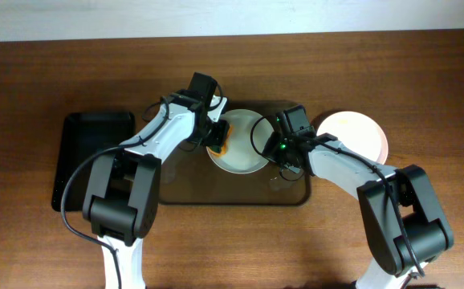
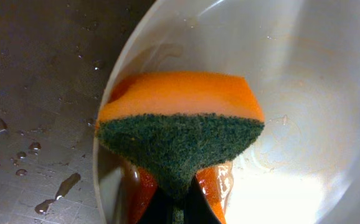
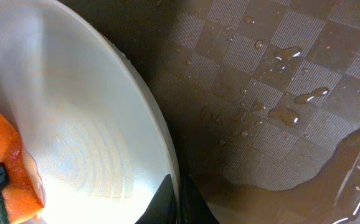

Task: Clean dirty plates on tray and stack at the side
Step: 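Lift the sponge away with the left gripper, raise the plate rim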

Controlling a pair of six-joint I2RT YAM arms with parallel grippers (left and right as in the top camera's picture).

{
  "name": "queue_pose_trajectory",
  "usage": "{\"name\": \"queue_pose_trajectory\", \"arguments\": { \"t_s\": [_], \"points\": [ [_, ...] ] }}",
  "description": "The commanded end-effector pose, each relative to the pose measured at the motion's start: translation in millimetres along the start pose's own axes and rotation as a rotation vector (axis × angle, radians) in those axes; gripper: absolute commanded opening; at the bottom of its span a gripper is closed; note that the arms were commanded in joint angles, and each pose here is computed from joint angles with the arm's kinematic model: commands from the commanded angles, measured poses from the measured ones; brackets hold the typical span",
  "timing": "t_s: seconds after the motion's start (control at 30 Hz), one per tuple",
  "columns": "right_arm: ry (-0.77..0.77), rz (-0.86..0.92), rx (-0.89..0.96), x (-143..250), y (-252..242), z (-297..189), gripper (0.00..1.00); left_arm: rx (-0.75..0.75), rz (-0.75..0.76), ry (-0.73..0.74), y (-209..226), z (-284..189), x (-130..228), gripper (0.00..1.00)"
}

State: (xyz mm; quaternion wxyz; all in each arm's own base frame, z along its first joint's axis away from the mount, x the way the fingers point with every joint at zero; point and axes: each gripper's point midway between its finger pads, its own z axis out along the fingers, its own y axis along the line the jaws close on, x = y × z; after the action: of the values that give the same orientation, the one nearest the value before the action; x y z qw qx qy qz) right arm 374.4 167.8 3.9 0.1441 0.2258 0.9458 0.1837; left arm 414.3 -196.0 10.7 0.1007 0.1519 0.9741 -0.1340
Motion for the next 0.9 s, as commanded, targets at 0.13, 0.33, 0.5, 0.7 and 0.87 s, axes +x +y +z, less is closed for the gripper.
{"name": "queue_pose_trajectory", "arguments": {
  "t_s": [0.13,0.33,0.5,0.7,0.87],
  "points": [
    [0.042,0.004,0.050,14.1,-13.6,9.9,0.04,-0.386,-0.230,-0.155,50.8,-0.6,-13.8,0.00],
    [0.039,0.004,0.056,13.7,-14.8,9.9,0.04,-0.340,-0.191,-0.097,42.7,3.6,-3.6,0.00],
    [0.046,0.005,0.063,15.6,-16.5,9.7,0.04,0.267,-0.041,0.133,-48.5,2.9,37.3,0.00],
    [0.050,0.006,0.068,16.4,-17.6,9.6,0.04,0.280,-0.063,-0.065,-24.3,-50.5,-40.5,0.00],
    [0.050,0.007,0.068,16.4,-17.8,9.6,0.04,-0.014,-0.128,-0.071,28.7,-115.6,-59.4,0.00]
  ]
}}
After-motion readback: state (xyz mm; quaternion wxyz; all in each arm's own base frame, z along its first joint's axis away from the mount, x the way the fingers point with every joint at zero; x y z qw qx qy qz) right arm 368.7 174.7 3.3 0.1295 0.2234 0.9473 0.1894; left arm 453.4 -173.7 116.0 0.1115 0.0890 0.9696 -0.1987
